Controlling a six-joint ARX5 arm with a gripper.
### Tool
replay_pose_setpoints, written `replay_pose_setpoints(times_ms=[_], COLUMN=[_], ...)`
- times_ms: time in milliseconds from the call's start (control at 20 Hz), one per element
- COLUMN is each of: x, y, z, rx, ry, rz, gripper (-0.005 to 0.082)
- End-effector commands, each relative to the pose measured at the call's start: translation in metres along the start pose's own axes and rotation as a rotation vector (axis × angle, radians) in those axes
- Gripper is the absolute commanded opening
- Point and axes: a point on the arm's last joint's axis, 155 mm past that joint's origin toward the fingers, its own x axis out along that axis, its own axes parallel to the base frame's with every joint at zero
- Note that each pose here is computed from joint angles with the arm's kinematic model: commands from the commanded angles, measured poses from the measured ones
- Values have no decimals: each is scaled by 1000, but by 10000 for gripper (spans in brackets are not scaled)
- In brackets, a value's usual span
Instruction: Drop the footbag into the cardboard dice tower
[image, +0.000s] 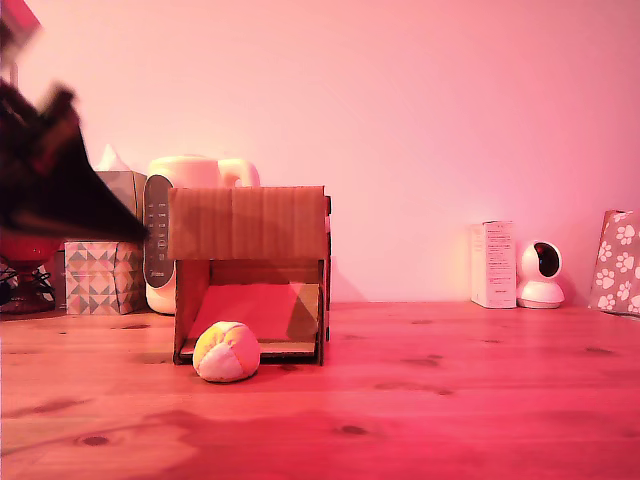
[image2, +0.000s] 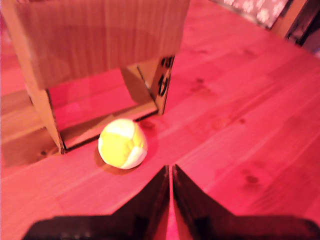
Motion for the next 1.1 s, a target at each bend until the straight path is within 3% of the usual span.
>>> replay_pose_setpoints(times_ms=[0, 150, 200, 300, 350, 400, 800, 1050], x=[7, 21, 25, 31, 34, 36, 62, 90], y=[2, 7, 8, 10, 12, 13, 26, 38], z=[-10, -13, -14, -17, -19, -21, -24, -34], rx=[5, 7, 8, 6, 6, 6, 29, 16], ry=[13, 7, 1, 3, 2, 6, -43, -6], rz=[-2, -2, -3, -3, -2, -2, 46, 76], gripper=[-11, 11, 115, 554, 730, 798, 781, 781])
